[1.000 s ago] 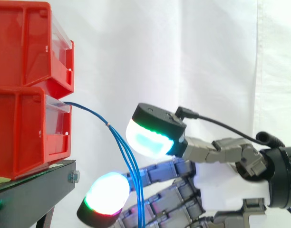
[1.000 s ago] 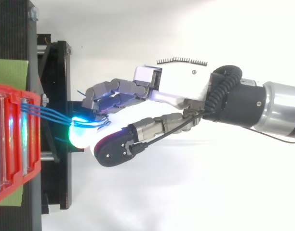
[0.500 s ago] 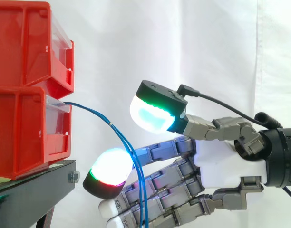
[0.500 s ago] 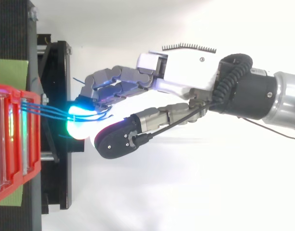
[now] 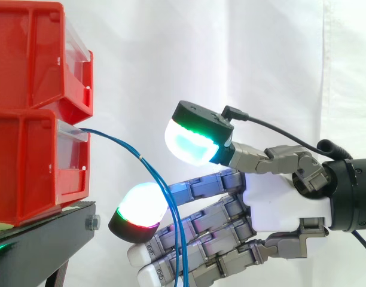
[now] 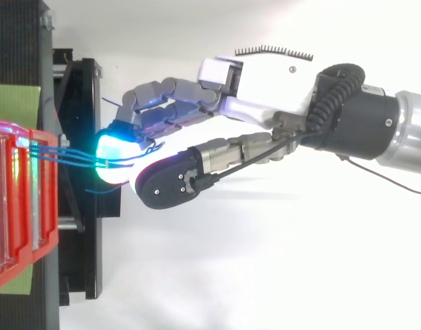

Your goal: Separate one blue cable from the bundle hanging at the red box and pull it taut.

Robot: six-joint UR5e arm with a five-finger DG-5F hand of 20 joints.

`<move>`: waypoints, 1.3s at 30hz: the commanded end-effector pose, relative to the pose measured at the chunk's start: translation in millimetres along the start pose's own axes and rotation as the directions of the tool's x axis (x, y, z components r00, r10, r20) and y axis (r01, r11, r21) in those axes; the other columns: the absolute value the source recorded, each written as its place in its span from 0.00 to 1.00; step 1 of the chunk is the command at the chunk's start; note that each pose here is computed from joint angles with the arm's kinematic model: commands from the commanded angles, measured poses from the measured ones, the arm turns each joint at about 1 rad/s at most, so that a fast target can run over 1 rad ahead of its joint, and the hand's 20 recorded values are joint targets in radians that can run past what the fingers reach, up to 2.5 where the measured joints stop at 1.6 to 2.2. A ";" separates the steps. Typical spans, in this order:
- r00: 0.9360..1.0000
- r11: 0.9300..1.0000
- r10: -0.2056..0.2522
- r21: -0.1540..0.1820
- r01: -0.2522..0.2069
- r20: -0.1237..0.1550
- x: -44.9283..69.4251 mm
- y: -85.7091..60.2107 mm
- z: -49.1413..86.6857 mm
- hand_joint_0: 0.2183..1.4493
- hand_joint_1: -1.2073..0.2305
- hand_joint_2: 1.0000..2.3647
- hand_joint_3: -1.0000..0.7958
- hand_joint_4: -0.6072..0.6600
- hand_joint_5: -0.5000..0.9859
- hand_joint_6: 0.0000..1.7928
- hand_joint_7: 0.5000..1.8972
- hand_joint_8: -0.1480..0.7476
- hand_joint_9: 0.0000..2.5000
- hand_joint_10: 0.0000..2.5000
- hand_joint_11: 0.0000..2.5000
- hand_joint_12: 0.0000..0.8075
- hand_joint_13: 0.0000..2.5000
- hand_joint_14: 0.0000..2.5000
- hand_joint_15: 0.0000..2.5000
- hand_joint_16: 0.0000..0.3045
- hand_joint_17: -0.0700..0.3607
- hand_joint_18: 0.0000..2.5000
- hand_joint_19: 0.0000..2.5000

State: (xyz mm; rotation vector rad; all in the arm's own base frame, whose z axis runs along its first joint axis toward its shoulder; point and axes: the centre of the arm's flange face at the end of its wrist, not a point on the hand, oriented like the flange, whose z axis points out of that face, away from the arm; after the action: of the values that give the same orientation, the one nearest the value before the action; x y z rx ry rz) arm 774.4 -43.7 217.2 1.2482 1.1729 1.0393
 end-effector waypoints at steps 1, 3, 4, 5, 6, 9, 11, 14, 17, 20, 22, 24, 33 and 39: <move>1.000 1.000 -0.001 -0.001 0.001 0.002 -0.3 -0.1 0.2 0.29 0.49 0.00 0.29 0.69 0.23 0.28 0.37 0.46 0.28 0.01 0.18 0.37 0.24 0.00 0.12 0.12 0.35 0.16 0.16; 1.000 1.000 -0.001 -0.001 0.001 0.002 -0.3 -0.1 0.2 0.30 0.48 0.00 0.29 0.68 0.24 0.28 0.38 0.46 0.28 0.01 0.18 0.37 0.24 0.00 0.12 0.12 0.35 0.16 0.16; 1.000 1.000 -0.001 -0.001 0.001 0.002 -0.3 -0.1 0.2 0.30 0.48 0.00 0.29 0.68 0.24 0.28 0.39 0.46 0.28 0.01 0.18 0.37 0.24 0.00 0.12 0.12 0.35 0.16 0.16; 1.000 1.000 0.000 -0.002 0.000 0.002 -0.4 1.0 0.0 0.30 0.48 0.00 0.30 0.67 0.24 0.28 0.40 0.46 0.28 0.01 0.18 0.37 0.24 0.00 0.12 0.12 0.35 0.16 0.16; 1.000 1.000 -0.001 0.001 0.001 0.002 -0.3 -0.9 -0.2 0.30 0.48 0.00 0.30 0.66 0.24 0.28 0.41 0.46 0.29 0.01 0.18 0.37 0.24 0.00 0.12 0.12 0.35 0.16 0.16; 1.000 1.000 -0.002 -0.002 0.002 0.002 -0.2 0.0 0.3 0.31 0.47 0.00 0.31 0.66 0.24 0.28 0.43 0.47 0.29 0.01 0.18 0.37 0.24 0.00 0.12 0.12 0.35 0.16 0.16; 1.000 1.000 -0.002 -0.002 0.002 0.002 -0.2 0.0 0.3 0.31 0.47 0.00 0.31 0.66 0.24 0.28 0.44 0.46 0.29 0.01 0.18 0.37 0.25 0.00 0.12 0.12 0.35 0.16 0.16; 1.000 1.000 -0.001 -0.005 0.001 0.002 -0.2 0.3 0.6 0.31 0.48 0.00 0.31 0.65 0.24 0.28 0.45 0.46 0.29 0.01 0.18 0.37 0.25 0.00 0.12 0.11 0.35 0.16 0.16; 1.000 1.000 0.001 -0.006 -0.001 0.002 -0.3 1.5 0.5 0.31 0.48 0.00 0.31 0.65 0.25 0.28 0.46 0.47 0.29 0.01 0.19 0.37 0.25 0.00 0.12 0.11 0.35 0.16 0.16; 1.000 1.000 0.005 -0.004 -0.005 -0.001 0.1 0.2 0.5 0.31 0.48 0.00 0.31 0.64 0.25 0.28 0.48 0.47 0.30 0.01 0.19 0.37 0.25 0.00 0.13 0.11 0.35 0.16 0.16; 1.000 1.000 0.006 -0.004 -0.006 -0.001 0.0 1.2 0.2 0.31 0.48 0.00 0.31 0.63 0.25 0.28 0.49 0.47 0.30 0.01 0.19 0.37 0.25 0.01 0.13 0.12 0.35 0.16 0.16; 1.000 1.000 0.007 -0.007 -0.007 -0.003 0.9 3.6 -0.2 0.31 0.49 0.00 0.31 0.63 0.25 0.28 0.49 0.47 0.30 0.01 0.20 0.37 0.25 0.00 0.13 0.12 0.35 0.16 0.16; 1.000 1.000 0.004 -0.012 -0.004 -0.001 -0.8 9.1 -0.9 0.32 0.48 0.01 0.32 0.59 0.25 0.30 0.53 0.48 0.31 0.01 0.20 0.37 0.26 0.01 0.13 0.11 0.34 0.17 0.16; 1.000 1.000 0.003 -0.014 -0.003 -0.001 0.2 9.3 -0.8 0.32 0.47 0.01 0.35 0.58 0.24 0.36 0.45 0.47 0.31 0.01 0.20 0.38 0.26 0.01 0.13 0.11 0.34 0.17 0.16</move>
State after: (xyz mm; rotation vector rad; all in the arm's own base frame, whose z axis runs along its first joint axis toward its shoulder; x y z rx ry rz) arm 774.0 -43.7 226.3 1.2406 1.1623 1.0488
